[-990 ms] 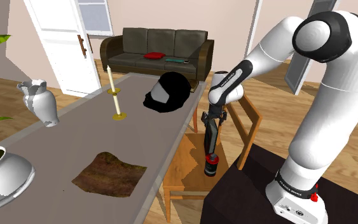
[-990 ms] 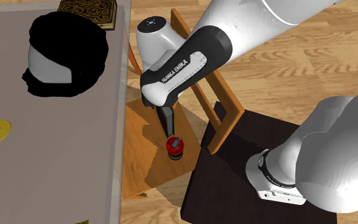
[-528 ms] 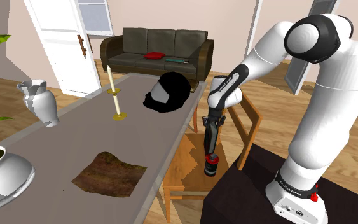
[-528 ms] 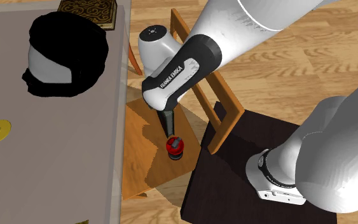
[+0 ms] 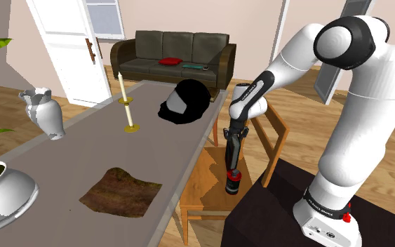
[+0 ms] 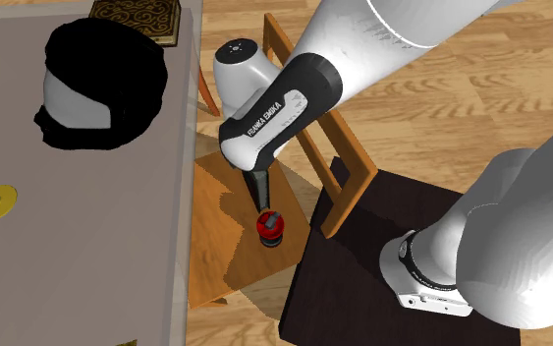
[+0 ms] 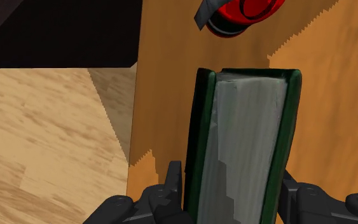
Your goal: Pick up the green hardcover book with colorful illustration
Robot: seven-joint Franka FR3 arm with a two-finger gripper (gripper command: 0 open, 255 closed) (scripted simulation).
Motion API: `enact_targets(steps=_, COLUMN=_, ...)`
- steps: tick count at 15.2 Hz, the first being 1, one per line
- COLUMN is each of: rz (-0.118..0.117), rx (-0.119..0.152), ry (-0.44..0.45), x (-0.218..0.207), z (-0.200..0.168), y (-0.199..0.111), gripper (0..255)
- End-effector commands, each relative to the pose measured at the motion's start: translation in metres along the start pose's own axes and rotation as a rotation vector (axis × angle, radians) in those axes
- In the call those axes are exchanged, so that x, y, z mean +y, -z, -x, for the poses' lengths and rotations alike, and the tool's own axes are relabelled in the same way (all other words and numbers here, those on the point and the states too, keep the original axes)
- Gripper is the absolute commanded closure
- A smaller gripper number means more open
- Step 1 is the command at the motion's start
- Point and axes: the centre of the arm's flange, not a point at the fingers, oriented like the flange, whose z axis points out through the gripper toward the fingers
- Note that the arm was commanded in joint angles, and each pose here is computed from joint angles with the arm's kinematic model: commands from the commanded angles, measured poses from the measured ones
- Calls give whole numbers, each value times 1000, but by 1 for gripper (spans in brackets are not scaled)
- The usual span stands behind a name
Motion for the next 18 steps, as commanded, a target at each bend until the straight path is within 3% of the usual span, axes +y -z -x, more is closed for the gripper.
enact_targets(steps=1, rz=1, rx=-2, ry=1, x=0, z=0, y=-1, gripper=255)
enact_targets(steps=18, rz=1, rx=-2, ry=1, x=0, z=1, y=79, gripper=255)
